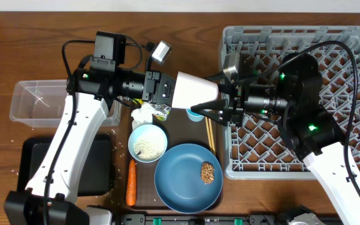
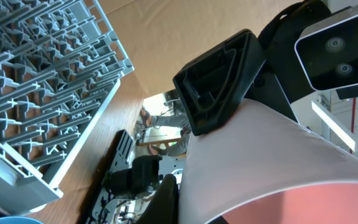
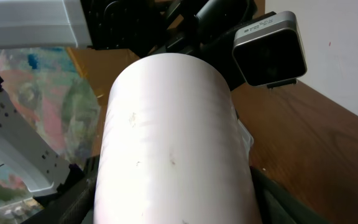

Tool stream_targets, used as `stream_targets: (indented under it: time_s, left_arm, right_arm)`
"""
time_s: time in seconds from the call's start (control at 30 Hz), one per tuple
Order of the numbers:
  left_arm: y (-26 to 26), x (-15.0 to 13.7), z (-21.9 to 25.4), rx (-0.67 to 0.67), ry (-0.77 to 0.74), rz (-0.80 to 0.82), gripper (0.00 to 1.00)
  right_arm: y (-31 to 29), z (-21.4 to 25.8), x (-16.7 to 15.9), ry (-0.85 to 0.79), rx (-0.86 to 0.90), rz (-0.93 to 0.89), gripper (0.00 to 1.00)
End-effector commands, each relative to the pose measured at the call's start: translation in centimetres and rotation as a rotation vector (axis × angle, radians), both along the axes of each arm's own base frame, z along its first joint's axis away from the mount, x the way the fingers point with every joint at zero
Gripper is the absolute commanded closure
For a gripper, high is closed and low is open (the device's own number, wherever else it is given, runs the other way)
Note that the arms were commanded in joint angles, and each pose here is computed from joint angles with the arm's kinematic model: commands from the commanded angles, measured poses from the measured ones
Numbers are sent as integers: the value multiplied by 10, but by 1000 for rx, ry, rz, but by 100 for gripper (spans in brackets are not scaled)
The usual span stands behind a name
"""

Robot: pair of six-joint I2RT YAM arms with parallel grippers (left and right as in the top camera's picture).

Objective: Sort waste into correct bins and load items into the dishwasher rack
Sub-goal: 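Lift the pink cup and pass it to the right gripper, then carry the pink cup with the right gripper into the dish rack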

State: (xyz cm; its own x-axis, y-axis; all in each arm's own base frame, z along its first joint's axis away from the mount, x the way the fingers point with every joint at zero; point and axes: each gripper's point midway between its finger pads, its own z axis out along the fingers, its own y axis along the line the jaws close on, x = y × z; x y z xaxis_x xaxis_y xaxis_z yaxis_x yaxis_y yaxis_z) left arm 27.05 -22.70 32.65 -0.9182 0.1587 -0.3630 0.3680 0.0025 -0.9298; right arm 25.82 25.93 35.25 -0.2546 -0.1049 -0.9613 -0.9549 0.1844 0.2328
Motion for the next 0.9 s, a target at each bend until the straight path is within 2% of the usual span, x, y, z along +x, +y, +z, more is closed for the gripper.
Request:
stream_targets:
  time_s: [0.0,0.03,0.07,0.2,0.33,0.53,0.7,0.87]
  left_arm:
    - [1,-5,11,-21,-17,-12,87]
    - [1,-5,11,-21,-17,-12,63]
    - [1,-5,11,-21,-18,-12,52]
    - [3,-3,11,-21,-25,-3,39]
    - [13,6,12,-23,-40,34,37]
    - [38,24,12,-21,-36,123,36]
    - [60,37,12,-19,-17,197,36]
    - [69,42,12,-18,-18,226,36]
  right_arm:
    - [7,7,-15,-4,20,83,53]
    - [6,7,-15,-5,20,81,55]
    - [6,7,-14,-5,19,76,55]
    - [1,7,-10,-2,14,48,54]
    - [-14,4,1,22,-13,-44,56]
    - [-64,-13,24,111,-105,-325,59]
    - [-141,-47,40,277,-233,-698,60]
    - [-224,-82,37,438,-356,-1033,60]
